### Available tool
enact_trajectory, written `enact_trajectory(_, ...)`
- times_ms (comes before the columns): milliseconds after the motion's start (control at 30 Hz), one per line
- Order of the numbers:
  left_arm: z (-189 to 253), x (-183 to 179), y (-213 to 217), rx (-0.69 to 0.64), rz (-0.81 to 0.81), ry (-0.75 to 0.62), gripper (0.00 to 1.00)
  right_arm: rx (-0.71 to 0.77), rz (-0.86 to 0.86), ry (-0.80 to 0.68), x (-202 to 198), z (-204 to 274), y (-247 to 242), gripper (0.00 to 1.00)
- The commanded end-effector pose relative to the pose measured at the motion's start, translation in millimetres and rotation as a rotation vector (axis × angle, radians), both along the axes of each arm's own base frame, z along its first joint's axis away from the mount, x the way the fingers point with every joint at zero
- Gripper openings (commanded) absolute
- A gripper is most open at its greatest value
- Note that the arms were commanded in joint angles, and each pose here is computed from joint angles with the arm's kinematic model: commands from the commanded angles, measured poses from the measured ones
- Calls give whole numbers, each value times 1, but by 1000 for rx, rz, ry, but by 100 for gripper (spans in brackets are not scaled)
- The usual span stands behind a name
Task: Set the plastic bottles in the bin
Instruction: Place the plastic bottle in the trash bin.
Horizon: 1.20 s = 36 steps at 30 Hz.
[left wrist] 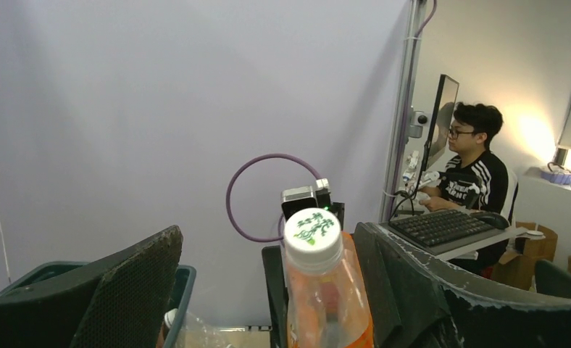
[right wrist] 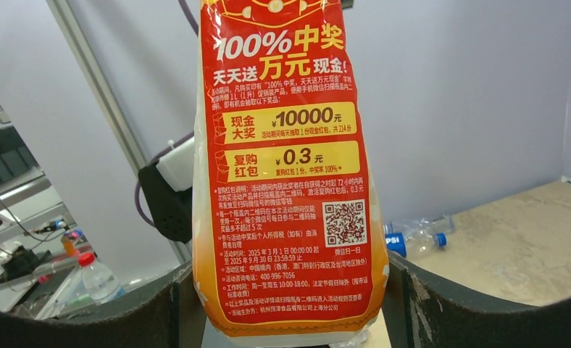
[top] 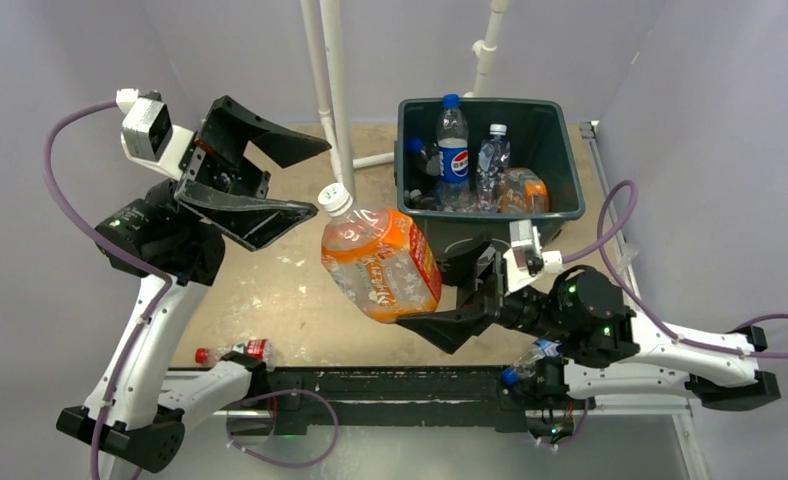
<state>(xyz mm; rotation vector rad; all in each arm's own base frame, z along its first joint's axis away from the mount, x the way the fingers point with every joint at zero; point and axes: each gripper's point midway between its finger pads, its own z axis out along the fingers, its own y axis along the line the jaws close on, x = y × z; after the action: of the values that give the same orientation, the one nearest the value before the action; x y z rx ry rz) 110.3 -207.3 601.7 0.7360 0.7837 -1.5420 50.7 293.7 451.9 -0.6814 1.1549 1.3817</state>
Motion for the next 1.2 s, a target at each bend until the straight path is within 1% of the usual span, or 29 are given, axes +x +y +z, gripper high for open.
enact_trajectory(0, 2, -21, 2, 1, -50, -50, 88, 73, -30, 0, 5, 15, -2, 0)
enact_trajectory(367, -19, -12, -5, 33, -73, 23, 82, 80, -34, -16, 9, 23, 18, 0)
enact_trajectory(433, -28, -9, -9, 37, -87, 51, 79, 79, -41, -15, 10, 21, 18, 0)
enact_trajectory(467, -31, -8, -10, 37, -94, 62, 75, 78, -45, -15, 11, 19, 19, 0)
enact_trajectory(567, -36, -10, -13, 34, -112, 72, 59, 72, -63, -6, 15, 12, 20, 0)
enact_trajectory(733, -35, -10, -16, 35, -114, 78, 35, 79, -93, -1, 20, 8, 18, 0)
enact_trajectory(833, -32, -8, -14, 20, -80, 75, 13, 63, -108, 0, 23, 3, 20, 0)
enact_trajectory(867, -31, -6, -14, 13, -67, 79, 2, 53, -112, 4, 24, 1, 21, 0)
enact_trajectory(933, -27, -1, -12, -11, -31, 82, 0, 34, -123, 19, 26, -3, 21, 0)
enact_trajectory(967, -23, 2, -11, -24, -10, 79, 0, 24, -122, 24, 26, -5, 20, 18)
enact_trajectory(1033, -14, 12, -10, -49, 45, 82, 0, 11, -136, 43, 28, -4, 15, 64)
enact_trajectory(1067, -8, 18, -10, -60, 71, 84, 0, 16, -175, 52, 34, 0, 6, 87)
enact_trajectory(1100, -1, 26, -10, -71, 96, 86, 0, 21, -186, 56, 34, 4, -2, 97)
enact_trajectory(1167, 12, 46, -16, -80, 125, 93, 0, 44, -219, 77, 37, 15, -25, 99)
